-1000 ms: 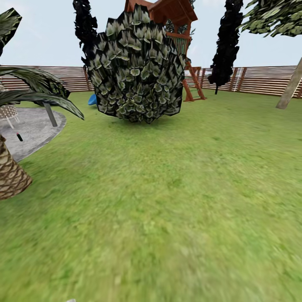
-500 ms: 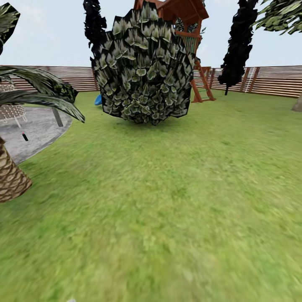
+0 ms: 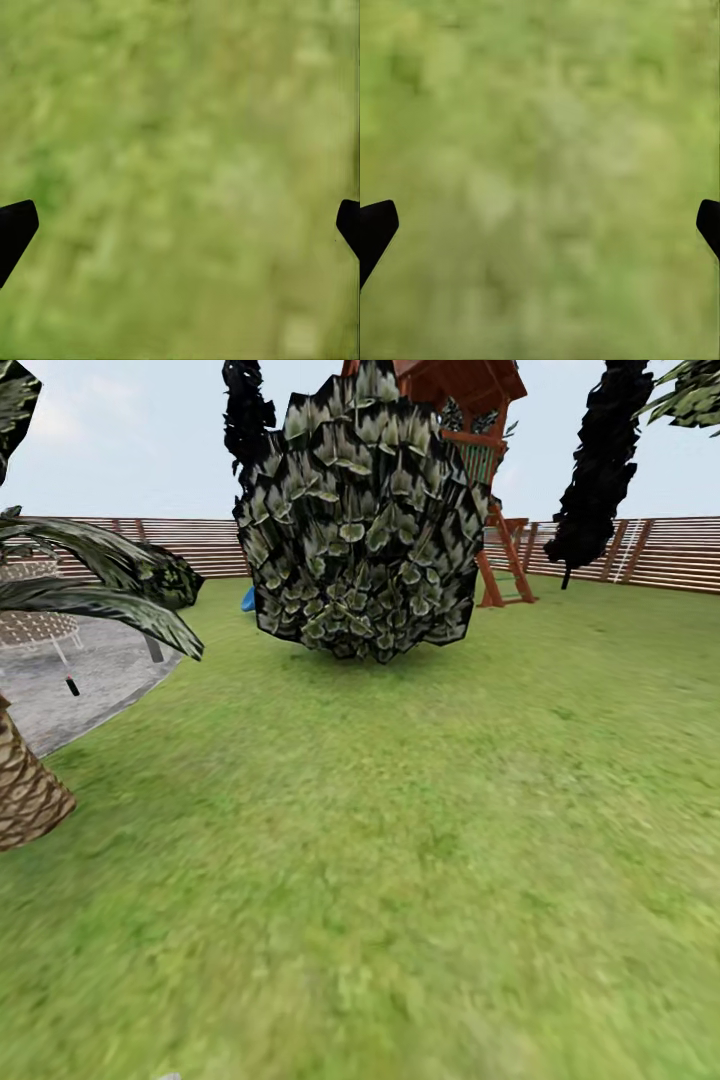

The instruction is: In the garden, pick up the pesticide atomizer on the floor and spray pesticide onto both trees until each tree trunk is fully covered.

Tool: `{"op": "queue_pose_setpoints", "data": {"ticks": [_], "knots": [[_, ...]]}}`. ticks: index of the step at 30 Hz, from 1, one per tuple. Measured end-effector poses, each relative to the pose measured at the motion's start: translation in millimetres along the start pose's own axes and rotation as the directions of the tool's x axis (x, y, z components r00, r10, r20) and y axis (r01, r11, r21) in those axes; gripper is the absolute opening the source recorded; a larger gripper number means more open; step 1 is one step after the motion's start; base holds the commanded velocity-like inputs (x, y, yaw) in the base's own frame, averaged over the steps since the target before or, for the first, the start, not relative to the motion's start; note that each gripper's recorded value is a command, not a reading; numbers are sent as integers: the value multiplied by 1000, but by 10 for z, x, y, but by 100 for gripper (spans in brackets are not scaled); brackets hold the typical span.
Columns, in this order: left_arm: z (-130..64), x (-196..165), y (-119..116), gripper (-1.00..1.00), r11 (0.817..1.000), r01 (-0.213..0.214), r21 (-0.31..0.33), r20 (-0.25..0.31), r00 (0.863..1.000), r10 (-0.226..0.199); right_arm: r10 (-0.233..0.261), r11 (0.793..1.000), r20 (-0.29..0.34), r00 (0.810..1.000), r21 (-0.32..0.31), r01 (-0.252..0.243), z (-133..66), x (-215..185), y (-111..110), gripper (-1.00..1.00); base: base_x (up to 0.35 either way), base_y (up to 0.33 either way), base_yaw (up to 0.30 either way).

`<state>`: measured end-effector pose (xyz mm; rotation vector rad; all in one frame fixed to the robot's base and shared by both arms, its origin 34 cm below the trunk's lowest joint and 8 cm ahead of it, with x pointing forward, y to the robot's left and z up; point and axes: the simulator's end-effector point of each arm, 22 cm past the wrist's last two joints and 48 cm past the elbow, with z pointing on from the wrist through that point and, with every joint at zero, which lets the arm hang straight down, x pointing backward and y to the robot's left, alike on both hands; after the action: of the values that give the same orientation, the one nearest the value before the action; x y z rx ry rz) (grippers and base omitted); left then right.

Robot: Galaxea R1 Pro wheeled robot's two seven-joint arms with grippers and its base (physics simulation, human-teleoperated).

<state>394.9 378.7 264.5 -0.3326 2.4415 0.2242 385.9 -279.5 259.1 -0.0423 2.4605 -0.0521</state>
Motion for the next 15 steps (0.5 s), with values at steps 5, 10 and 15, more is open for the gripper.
{"op": "queue_pose_setpoints", "data": {"ticks": [5,10,15], "knots": [[0,-1,0,100,1000,0,0,0,1000,0,0,1000,15,1000,0,0,0,-34,0,100,338,-118,29],[0,0,0,100,1000,0,0,0,1000,0,-2,1000,79,997,0,2,-8,-170,-5,100,338,-118,2],[0,0,-1,100,1000,0,0,0,1000,0,-2,1000,82,997,-1,2,-10,-174,-1,100,338,-118,0]]}}
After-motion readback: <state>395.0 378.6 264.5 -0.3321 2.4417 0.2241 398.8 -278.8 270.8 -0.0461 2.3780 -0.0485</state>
